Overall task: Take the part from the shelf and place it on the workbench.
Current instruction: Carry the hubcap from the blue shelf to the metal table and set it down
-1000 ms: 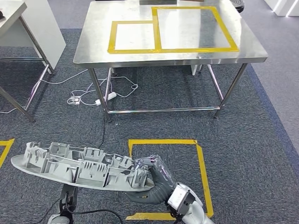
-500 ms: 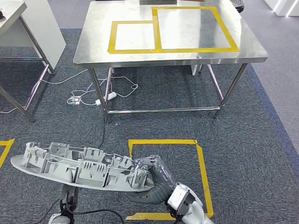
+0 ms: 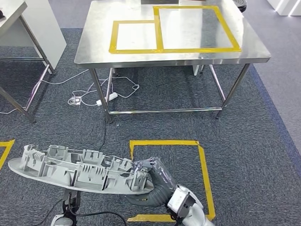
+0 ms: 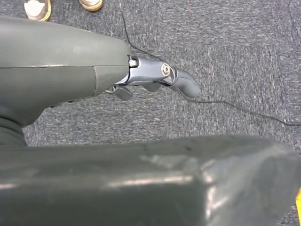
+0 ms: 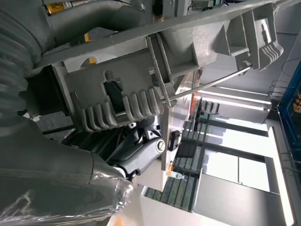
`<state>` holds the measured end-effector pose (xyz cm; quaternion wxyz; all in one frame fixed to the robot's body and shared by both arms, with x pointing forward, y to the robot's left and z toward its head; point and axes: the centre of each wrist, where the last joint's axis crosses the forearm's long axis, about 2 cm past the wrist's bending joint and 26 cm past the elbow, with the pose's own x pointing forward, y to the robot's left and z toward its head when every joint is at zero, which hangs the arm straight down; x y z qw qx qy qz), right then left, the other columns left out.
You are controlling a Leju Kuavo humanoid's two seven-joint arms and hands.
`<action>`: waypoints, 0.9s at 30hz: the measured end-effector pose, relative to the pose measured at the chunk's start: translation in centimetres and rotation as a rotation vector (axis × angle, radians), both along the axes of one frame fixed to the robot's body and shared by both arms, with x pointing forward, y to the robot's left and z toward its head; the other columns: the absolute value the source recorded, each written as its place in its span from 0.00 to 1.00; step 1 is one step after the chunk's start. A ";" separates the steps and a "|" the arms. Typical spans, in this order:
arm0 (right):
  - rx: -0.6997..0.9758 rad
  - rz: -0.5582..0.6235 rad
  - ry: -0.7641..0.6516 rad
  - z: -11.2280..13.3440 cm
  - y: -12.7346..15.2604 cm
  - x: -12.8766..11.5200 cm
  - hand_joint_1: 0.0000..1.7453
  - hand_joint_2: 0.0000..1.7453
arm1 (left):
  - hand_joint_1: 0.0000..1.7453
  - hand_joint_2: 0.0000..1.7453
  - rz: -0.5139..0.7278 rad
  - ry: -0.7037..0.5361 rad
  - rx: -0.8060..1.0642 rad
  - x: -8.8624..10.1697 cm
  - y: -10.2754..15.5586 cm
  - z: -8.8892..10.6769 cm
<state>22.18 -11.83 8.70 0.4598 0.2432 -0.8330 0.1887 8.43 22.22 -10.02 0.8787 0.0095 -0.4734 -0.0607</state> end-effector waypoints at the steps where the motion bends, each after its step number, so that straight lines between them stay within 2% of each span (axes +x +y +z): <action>1: 0.000 0.000 -0.001 0.0 0.0 0.0 1.00 1.00 | 0.00 0.00 -0.002 -0.001 -0.001 0.0 0.0 0.0; 15: -0.008 0.006 0.013 -0.3 0.0 -0.1 1.00 1.00 | 0.00 0.00 -0.007 0.004 -0.029 -0.3 0.1 -0.1; 27: -0.011 0.008 0.008 -0.2 0.0 0.2 1.00 1.00 | 0.00 0.00 -0.013 -0.010 -0.011 0.2 0.3 0.0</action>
